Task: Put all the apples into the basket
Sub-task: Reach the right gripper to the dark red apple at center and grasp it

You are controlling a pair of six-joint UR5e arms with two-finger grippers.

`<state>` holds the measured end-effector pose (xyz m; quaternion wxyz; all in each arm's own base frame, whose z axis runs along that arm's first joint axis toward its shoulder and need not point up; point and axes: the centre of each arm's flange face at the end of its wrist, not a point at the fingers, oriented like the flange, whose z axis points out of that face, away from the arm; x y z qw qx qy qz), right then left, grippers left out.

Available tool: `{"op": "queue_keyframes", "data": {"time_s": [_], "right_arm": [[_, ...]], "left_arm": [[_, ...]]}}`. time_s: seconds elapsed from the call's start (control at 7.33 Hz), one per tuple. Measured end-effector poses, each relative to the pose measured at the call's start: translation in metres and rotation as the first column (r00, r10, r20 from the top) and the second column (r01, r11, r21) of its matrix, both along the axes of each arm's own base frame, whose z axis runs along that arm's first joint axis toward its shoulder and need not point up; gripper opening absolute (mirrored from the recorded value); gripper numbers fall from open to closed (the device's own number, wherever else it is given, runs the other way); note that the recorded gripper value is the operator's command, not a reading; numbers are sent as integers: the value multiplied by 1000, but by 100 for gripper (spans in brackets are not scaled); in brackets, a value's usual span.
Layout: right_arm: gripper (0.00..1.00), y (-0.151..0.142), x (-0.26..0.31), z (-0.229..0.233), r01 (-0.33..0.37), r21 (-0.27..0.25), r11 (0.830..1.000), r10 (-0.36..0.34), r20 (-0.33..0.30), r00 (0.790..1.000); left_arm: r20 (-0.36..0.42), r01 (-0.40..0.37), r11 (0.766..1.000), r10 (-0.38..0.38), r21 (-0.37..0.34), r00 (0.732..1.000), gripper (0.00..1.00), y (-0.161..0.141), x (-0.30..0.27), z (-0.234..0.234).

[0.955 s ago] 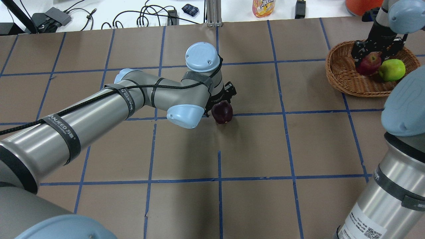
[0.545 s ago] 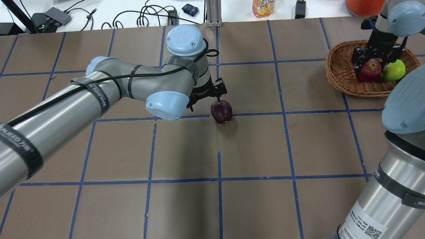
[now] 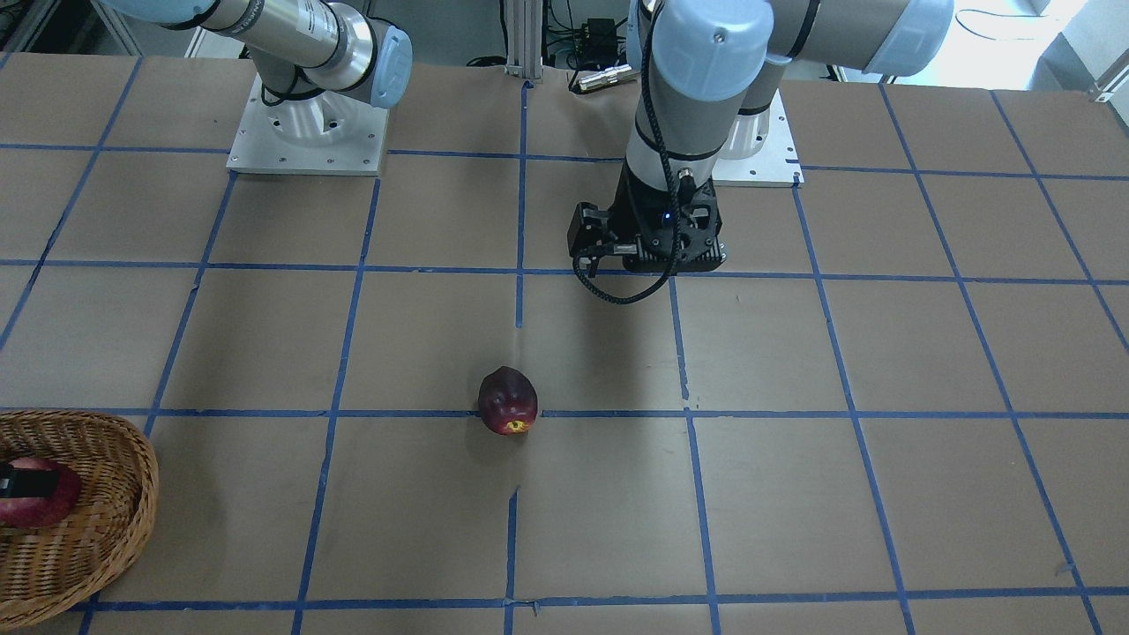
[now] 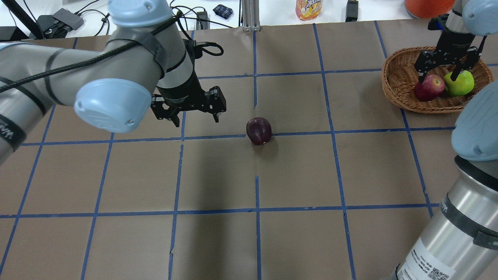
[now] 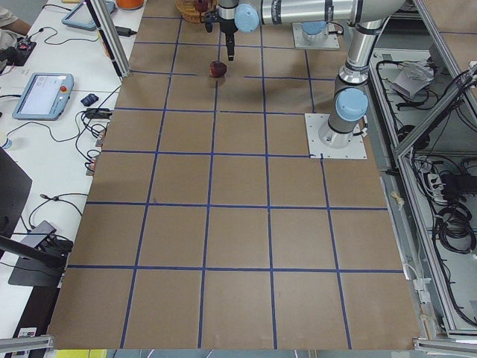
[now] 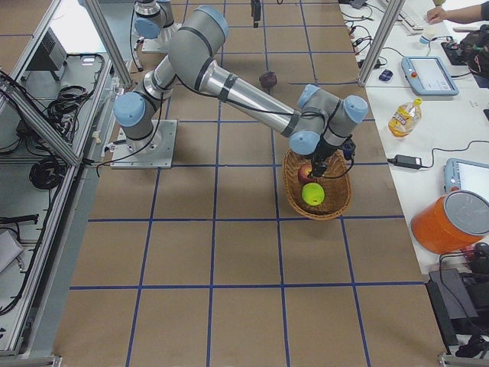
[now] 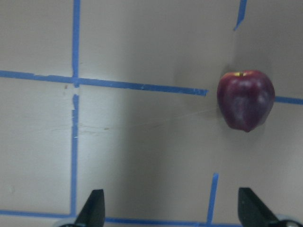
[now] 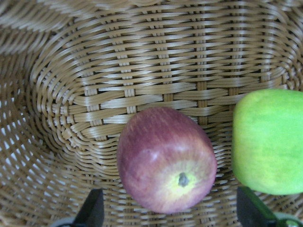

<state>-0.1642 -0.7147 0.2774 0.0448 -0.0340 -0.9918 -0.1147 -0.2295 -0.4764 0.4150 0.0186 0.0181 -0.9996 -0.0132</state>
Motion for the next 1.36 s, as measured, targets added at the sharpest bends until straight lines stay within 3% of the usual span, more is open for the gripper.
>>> {"op": "queue_keyframes", "data": {"time_s": [0.27,0.55,0.82,0.95,1.09,1.36], "right_arm": [[100,2,61,68,-35,-93,995,42,75,996],[100,6,178,102,-167,-142,976,182,98,978],[100,22,303,102,-299,-152,942,319,126,939],[100,32,351,94,-338,-162,927,364,182,913],[100,43,389,82,-370,-173,913,403,224,888],[100,68,446,48,-437,-205,876,478,239,845]], "left_arm": [[-6,88,996,-88,-7,996,100,7,47,46],[2,128,992,-128,-19,992,100,13,65,73],[6,140,989,-140,-38,990,100,17,68,82],[7,140,989,-140,-45,990,100,18,69,84],[7,138,989,-138,-49,990,100,17,70,86],[8,135,989,-135,-55,991,100,17,71,89]]}}
